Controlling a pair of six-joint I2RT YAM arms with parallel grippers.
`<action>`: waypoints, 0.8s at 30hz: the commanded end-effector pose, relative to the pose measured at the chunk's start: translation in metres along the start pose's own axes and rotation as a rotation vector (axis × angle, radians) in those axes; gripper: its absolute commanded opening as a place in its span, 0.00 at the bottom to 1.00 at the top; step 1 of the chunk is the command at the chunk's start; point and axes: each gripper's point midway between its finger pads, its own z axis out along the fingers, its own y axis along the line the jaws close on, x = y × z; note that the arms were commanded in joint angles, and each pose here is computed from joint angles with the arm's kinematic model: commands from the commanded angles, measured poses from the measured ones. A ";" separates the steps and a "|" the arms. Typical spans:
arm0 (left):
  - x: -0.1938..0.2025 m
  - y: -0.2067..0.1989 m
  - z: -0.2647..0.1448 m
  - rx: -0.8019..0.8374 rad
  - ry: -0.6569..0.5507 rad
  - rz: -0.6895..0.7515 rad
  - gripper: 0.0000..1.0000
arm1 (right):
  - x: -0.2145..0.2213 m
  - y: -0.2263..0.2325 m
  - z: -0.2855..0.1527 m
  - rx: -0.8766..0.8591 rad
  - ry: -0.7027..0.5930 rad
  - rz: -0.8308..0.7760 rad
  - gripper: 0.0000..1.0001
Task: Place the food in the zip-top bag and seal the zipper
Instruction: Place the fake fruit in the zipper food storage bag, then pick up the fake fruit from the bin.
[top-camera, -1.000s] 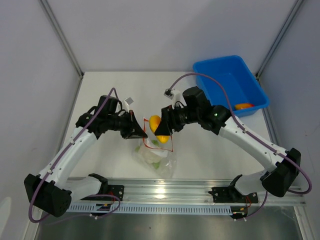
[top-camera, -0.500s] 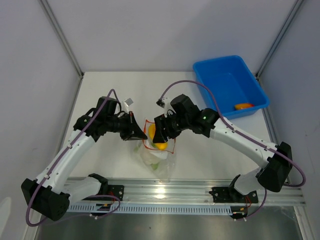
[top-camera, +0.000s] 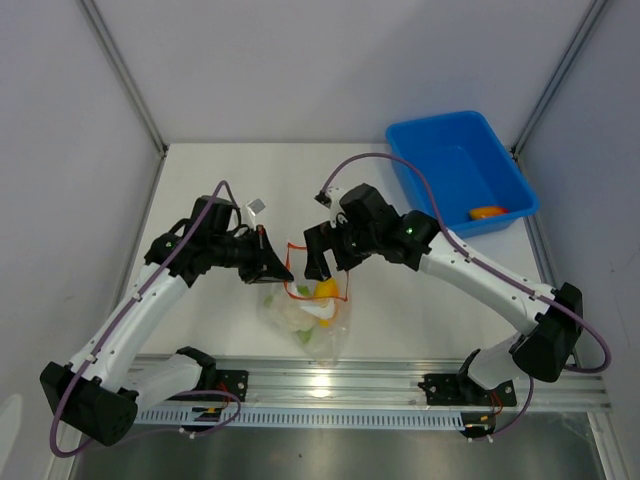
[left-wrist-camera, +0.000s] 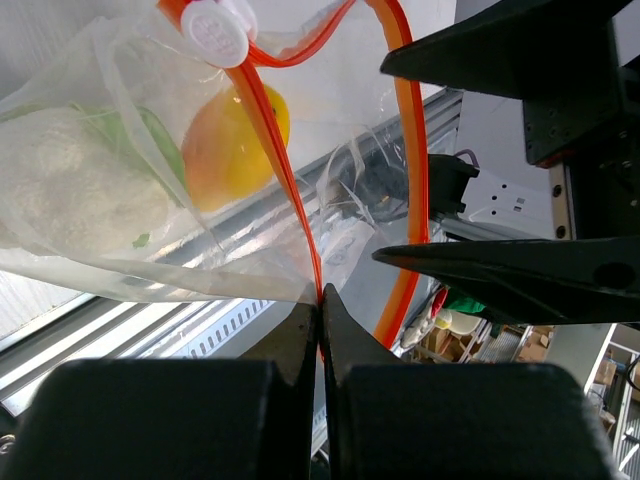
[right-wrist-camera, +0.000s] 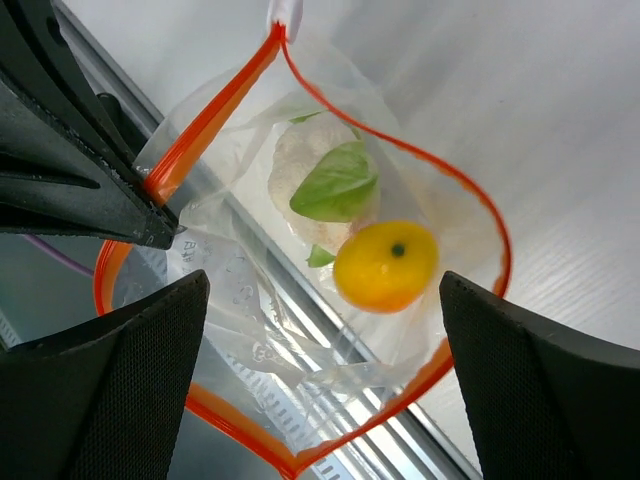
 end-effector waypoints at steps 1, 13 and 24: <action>0.001 -0.005 -0.002 0.017 -0.007 0.021 0.01 | -0.027 -0.002 -0.020 0.060 -0.085 -0.017 0.98; 0.000 0.010 -0.002 -0.046 -0.037 0.050 0.01 | -0.104 -0.110 -0.079 0.382 -0.326 0.208 0.99; 0.002 0.022 0.009 -0.053 -0.028 0.054 0.01 | -0.139 -0.188 -0.130 0.608 -0.493 0.388 0.99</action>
